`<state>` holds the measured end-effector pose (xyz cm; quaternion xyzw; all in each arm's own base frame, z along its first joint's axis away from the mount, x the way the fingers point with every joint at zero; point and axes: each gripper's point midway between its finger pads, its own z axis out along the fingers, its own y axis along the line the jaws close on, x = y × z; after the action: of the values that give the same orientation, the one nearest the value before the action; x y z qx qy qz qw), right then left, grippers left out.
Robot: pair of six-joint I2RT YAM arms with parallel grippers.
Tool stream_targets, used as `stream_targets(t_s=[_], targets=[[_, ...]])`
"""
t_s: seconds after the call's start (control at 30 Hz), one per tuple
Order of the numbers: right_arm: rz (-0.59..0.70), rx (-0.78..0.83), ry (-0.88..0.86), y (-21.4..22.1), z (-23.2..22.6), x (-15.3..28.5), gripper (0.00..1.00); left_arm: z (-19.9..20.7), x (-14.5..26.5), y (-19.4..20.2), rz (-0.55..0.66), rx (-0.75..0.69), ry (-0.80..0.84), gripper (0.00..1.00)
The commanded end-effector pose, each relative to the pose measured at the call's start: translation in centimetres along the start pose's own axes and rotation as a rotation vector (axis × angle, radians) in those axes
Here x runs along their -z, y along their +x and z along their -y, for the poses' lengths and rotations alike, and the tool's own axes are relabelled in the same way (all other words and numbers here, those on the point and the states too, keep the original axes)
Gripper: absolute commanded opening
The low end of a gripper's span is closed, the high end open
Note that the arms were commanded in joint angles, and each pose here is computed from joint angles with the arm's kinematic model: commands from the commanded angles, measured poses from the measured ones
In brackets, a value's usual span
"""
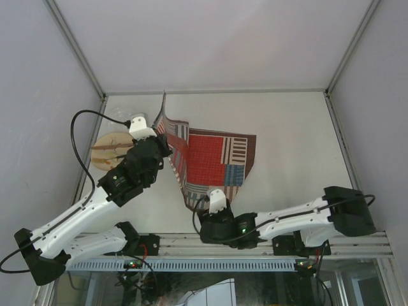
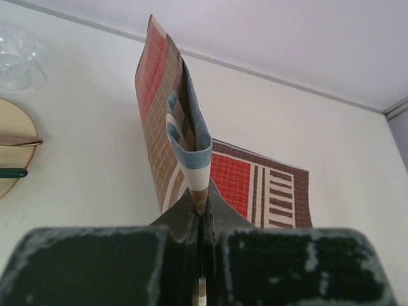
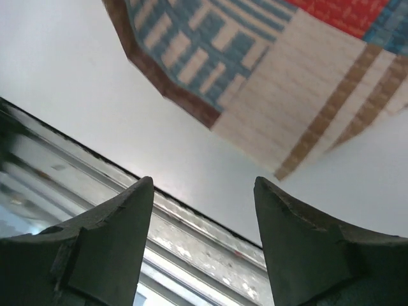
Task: Set the dinner table for one person
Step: Flatten out the napkin at the center of the board.
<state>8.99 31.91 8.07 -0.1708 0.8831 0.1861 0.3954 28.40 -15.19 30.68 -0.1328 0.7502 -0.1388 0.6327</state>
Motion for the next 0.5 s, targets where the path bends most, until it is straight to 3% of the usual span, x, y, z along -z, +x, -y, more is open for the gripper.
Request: stream_targets(t_s=[0.0,0.27,0.47], targets=[[-0.005,0.274,0.302,2.3,4.6,1.4,0.65,0.7,1.5,-4.3,0.064,0.041,0.028,0.0],[0.039,0.552,0.599,3.4,4.9,2.4,0.67,0.6,2.3,-5.6,0.063,0.037,0.03,0.0],[0.091,0.619,0.608,3.8,3.5,2.0,0.68,0.4,2.8,-5.8,0.057,0.048,0.04,0.0]])
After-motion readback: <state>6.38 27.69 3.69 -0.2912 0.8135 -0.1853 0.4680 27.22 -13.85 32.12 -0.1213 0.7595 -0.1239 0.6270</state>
